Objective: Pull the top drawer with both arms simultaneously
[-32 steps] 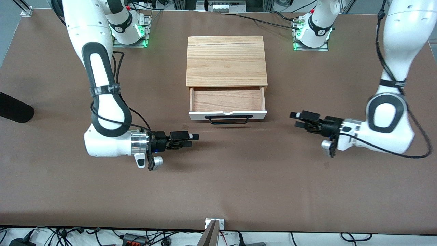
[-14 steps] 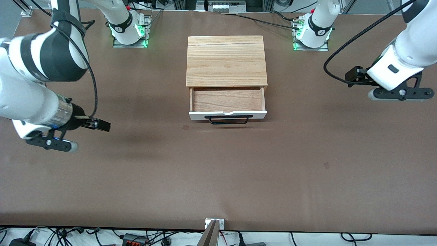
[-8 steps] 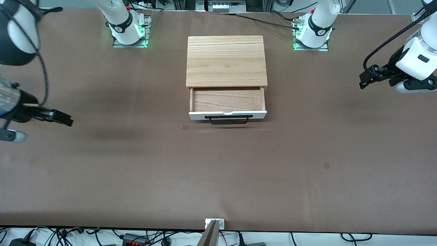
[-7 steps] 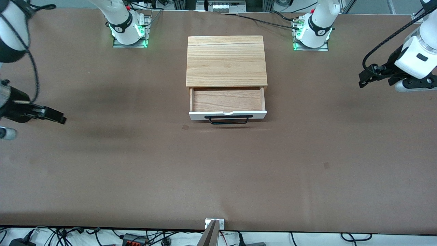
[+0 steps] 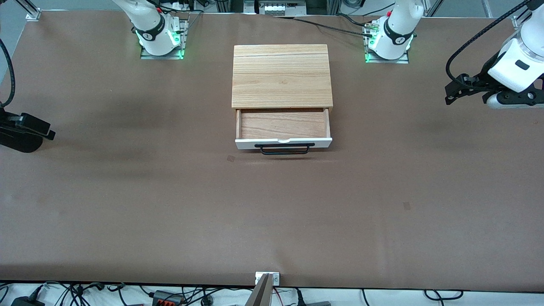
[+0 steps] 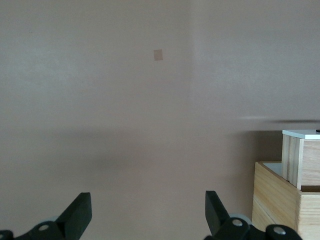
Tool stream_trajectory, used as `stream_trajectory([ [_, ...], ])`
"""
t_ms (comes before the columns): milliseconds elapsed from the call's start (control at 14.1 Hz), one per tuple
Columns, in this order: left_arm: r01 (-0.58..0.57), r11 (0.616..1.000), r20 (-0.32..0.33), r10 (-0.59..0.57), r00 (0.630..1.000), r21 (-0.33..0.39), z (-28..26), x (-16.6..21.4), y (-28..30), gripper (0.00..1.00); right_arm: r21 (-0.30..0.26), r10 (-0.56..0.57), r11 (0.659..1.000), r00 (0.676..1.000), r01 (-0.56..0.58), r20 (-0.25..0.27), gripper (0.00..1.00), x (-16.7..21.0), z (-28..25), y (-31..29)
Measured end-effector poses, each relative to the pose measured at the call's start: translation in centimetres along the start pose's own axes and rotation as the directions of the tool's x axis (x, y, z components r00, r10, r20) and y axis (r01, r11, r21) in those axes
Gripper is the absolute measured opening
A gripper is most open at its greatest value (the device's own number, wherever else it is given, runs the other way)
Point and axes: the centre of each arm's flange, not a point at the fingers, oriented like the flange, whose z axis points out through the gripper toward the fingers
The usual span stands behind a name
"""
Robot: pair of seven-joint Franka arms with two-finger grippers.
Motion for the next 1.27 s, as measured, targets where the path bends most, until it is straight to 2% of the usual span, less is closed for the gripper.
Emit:
stream_trajectory([
  [212,-0.044,0.999,0.007,0.045,0.999,-0.022,-0.1,0.1,0.0,1.00,-0.004,-0.001,1.000,1.000,0.002,0.023,1.00,-0.6,0.8,0.0],
  [424,-0.036,0.997,0.012,0.037,0.999,-0.068,0.0,0.2,-0.1,1.00,-0.014,-0.006,1.000,1.000,0.006,0.010,1.00,-2.2,1.7,0.2],
  [848,-0.036,0.997,0.011,0.037,0.999,-0.070,-0.1,0.2,-0.1,1.00,-0.020,-0.011,1.000,1.000,0.010,-0.020,1.00,-4.8,3.4,0.2],
  [1273,-0.048,0.997,0.005,0.048,0.999,-0.062,-0.4,0.4,0.2,1.00,-0.019,-0.019,1.000,1.000,0.018,-0.020,1.00,-6.0,2.8,0.1],
])
